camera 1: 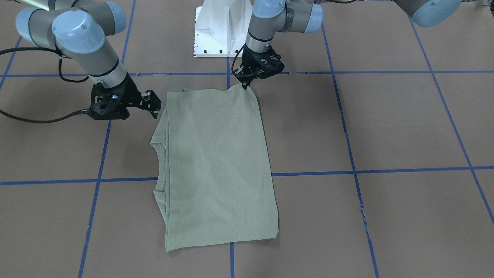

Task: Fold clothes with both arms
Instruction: 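Lower both grippers to the shirt's near corners and close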

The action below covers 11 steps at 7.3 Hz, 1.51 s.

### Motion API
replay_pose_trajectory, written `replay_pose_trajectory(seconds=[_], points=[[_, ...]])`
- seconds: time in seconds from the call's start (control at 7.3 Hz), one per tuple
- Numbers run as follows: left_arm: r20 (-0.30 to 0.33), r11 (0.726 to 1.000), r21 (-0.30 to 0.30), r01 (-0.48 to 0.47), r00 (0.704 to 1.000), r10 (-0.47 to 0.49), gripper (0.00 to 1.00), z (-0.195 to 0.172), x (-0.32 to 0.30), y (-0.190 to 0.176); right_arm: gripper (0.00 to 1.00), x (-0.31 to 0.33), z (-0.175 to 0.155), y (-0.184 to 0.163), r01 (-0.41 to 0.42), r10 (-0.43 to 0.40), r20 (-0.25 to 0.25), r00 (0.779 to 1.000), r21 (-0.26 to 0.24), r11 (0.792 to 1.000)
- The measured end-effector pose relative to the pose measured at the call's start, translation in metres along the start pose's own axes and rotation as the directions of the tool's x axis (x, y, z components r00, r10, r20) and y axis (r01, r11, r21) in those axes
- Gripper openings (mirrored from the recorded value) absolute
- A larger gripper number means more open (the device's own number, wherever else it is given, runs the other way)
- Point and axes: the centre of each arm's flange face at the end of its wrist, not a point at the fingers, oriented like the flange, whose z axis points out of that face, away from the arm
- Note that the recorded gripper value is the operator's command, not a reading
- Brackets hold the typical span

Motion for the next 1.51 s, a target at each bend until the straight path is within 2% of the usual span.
replay_pose_trajectory(seconds=[0.27,0.41,0.68,0.96,1.51], points=[[-0.007,1.0,-0.004,-0.001,1.0,0.001,0.0,-0.002,0.002,0.002,1.0,-0.003,0.021,0.055,-0.129,0.129,-0.02,0.991,0.028,0.991],[-0.009,1.0,-0.007,-0.002,1.0,0.002,0.0,-0.002,0.003,0.003,1.0,-0.012,0.032,0.079,-0.159,0.16,-0.019,0.987,0.048,0.986],[-0.01,1.0,-0.01,-0.004,1.0,0.004,0.0,-0.002,0.003,0.005,1.0,-0.034,0.052,0.104,-0.163,0.165,-0.022,0.986,0.05,0.985],[-0.01,1.0,-0.013,-0.007,1.0,0.007,0.0,-0.001,0.002,0.01,1.0,-0.052,0.072,0.103,-0.163,0.166,-0.039,0.985,0.059,0.985],[-0.015,1.0,-0.022,-0.013,1.0,0.012,0.0,-0.002,0.006,0.02,1.0,-0.044,0.091,0.079,-0.145,0.152,-0.086,0.985,0.089,0.985]])
